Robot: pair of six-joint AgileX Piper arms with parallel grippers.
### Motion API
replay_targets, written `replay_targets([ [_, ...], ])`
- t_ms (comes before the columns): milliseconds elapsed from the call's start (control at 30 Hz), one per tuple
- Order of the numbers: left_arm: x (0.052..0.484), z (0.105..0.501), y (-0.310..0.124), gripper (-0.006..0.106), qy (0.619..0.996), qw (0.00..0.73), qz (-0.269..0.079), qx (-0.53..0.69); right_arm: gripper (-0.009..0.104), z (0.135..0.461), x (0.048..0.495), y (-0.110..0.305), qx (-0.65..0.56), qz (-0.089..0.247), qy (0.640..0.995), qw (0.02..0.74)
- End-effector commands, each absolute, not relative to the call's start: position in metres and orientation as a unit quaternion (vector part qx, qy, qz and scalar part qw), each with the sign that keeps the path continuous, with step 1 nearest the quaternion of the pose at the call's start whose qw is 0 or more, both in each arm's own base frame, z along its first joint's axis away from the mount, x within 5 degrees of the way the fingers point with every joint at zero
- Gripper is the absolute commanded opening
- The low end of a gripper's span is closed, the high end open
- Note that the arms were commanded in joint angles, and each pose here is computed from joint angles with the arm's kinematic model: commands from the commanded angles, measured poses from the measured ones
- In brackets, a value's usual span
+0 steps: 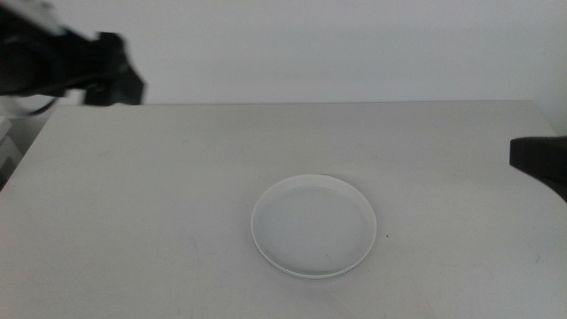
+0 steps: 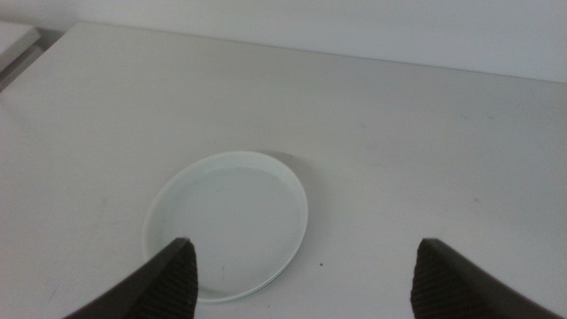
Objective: Stack the three bowls on top of each other.
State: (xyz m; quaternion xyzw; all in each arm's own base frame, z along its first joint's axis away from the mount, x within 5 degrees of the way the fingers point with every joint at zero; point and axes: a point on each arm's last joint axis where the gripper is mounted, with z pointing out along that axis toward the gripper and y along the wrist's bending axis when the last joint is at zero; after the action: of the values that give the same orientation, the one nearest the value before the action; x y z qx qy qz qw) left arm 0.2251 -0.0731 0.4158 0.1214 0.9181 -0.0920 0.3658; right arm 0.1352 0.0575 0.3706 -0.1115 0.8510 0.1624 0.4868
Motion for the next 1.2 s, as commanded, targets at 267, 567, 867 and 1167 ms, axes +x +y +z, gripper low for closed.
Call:
replay_targets([
  [267, 0.136, 0.417, -0.038, 0.105, 0.837, 0.532, -0.065, 0.114, 0.061, 0.419, 0.119, 0.035, -0.065, 0.105, 0.808, 0.576],
  [567, 0.09, 0.371, -0.024, 0.105, 0.794, 0.595, -0.086, 0.089, 0.061, 0.393, 0.073, 0.011, -0.028, 0.088, 0.795, 0.599],
  [867, 0.08, 0.3, -0.023, 0.105, 0.737, 0.662, -0.103, 0.09, 0.061, 0.333, 0.066, 0.012, -0.061, 0.096, 0.741, 0.662],
  [1167, 0.083, 0.28, -0.024, 0.105, 0.724, 0.675, -0.107, 0.091, 0.061, 0.313, 0.07, 0.014, -0.065, 0.093, 0.756, 0.644],
])
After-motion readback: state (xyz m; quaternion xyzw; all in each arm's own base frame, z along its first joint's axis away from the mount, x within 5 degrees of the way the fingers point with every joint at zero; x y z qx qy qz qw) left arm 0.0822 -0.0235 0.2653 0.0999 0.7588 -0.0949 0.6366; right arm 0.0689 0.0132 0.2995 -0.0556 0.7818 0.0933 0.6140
